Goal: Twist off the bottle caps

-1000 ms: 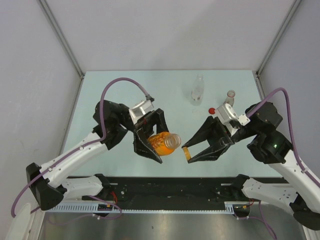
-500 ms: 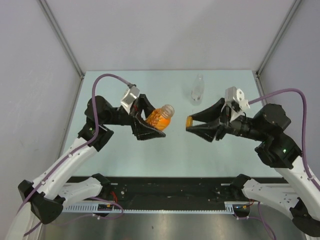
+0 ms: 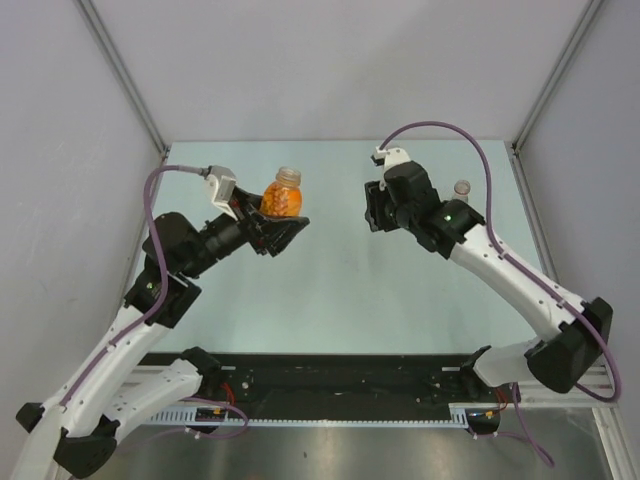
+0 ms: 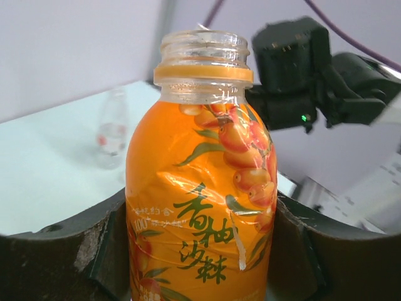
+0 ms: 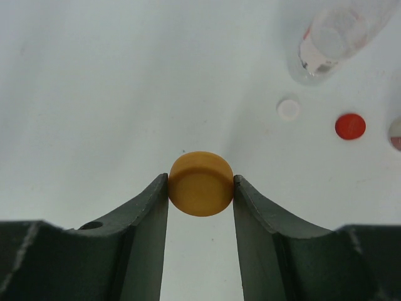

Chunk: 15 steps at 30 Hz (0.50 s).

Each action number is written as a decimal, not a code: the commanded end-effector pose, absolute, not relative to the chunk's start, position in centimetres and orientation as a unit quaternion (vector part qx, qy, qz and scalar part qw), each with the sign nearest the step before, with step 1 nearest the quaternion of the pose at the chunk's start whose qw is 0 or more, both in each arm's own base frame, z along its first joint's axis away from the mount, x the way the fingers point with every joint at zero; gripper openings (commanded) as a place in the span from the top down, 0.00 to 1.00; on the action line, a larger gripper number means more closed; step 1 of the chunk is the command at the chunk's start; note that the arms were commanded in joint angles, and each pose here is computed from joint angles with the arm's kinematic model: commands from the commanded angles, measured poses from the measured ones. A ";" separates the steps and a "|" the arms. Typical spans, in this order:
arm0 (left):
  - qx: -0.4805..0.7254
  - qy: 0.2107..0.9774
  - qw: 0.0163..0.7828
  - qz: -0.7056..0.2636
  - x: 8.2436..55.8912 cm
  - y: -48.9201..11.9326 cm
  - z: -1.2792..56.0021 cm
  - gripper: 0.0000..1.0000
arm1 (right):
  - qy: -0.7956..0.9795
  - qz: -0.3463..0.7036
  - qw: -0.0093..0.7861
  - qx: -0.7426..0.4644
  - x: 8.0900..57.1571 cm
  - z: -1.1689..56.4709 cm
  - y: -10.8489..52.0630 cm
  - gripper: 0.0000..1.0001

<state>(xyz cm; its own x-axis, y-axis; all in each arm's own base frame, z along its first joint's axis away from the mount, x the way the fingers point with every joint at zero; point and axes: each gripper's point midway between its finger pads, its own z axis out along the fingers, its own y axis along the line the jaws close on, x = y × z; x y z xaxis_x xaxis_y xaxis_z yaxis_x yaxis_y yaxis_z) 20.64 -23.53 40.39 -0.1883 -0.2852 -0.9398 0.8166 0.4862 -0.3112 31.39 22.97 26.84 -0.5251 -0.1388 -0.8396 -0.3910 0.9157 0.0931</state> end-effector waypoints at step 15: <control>0.085 0.707 0.629 -0.313 23.8 -17.3 34.1 0.98 | 0.945 0.045 0.318 -0.070 36.1 10.4 21.4 1.00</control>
<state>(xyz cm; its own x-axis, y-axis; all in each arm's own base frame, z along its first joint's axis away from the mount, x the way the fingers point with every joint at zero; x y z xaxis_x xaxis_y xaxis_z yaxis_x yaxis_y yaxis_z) 23.64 -17.96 33.40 -0.2343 -0.2637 -0.9357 0.5260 0.7751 -0.3502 35.05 21.23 11.79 -0.7834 -0.1512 -0.6029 -0.2023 0.9792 0.0172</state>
